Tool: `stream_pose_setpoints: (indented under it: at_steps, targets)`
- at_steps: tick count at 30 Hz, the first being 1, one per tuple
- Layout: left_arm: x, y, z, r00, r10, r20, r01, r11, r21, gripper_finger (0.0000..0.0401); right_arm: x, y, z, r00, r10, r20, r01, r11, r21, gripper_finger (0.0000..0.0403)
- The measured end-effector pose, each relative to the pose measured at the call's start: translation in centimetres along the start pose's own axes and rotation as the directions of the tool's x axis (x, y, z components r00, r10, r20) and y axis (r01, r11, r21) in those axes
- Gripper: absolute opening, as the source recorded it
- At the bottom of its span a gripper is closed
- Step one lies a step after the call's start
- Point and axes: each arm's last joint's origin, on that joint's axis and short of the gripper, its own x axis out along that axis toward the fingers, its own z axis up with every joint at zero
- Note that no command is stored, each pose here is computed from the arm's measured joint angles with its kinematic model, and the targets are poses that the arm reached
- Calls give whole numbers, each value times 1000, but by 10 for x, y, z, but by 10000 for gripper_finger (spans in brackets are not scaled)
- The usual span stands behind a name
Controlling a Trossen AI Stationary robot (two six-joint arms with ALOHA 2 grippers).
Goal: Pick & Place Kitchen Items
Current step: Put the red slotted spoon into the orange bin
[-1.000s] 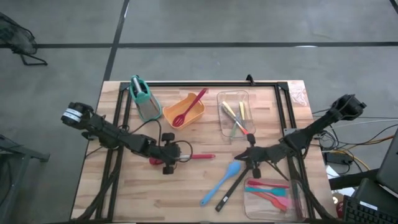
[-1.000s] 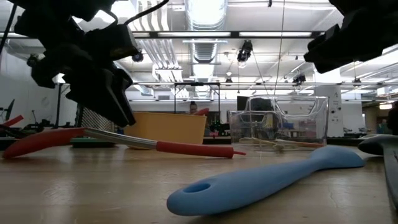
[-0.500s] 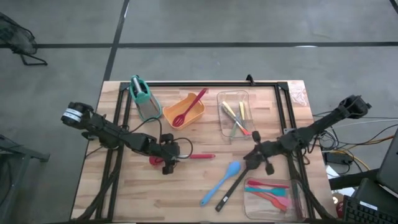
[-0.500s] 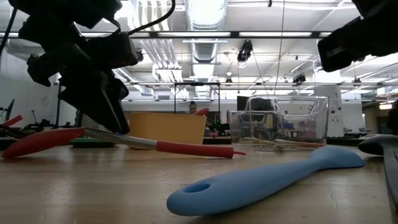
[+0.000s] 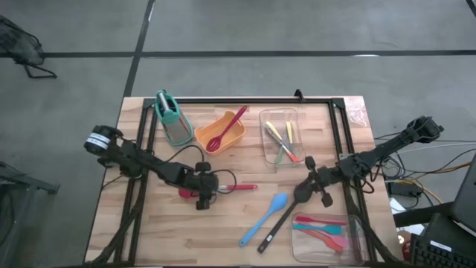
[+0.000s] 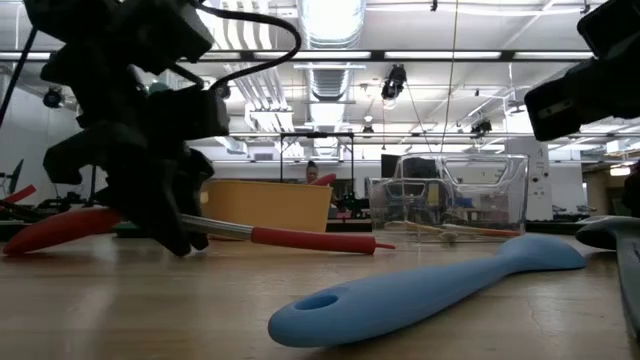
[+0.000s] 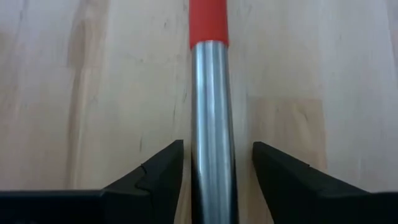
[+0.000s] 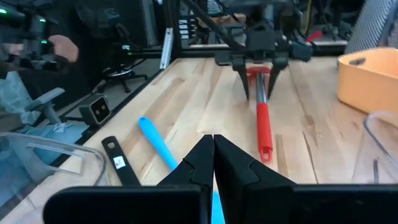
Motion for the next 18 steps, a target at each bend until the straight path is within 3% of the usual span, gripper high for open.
stream_pose_setpoints:
  at_steps: [6,13,18]
  targets:
    - [-8,-1,13,998,-13,55,13,1000,4,172,1,-1,-1,999,-35,-5,35,999,16,8]
    - [-8,0,13,998,-2,57,2,1000,-1,78,1,-1,-1,999,-37,-4,37,999,16,8]
    - [-9,1,13,998,2,55,-3,1000,14,71,1,-1,-1,999,-37,-4,37,999,19,8]
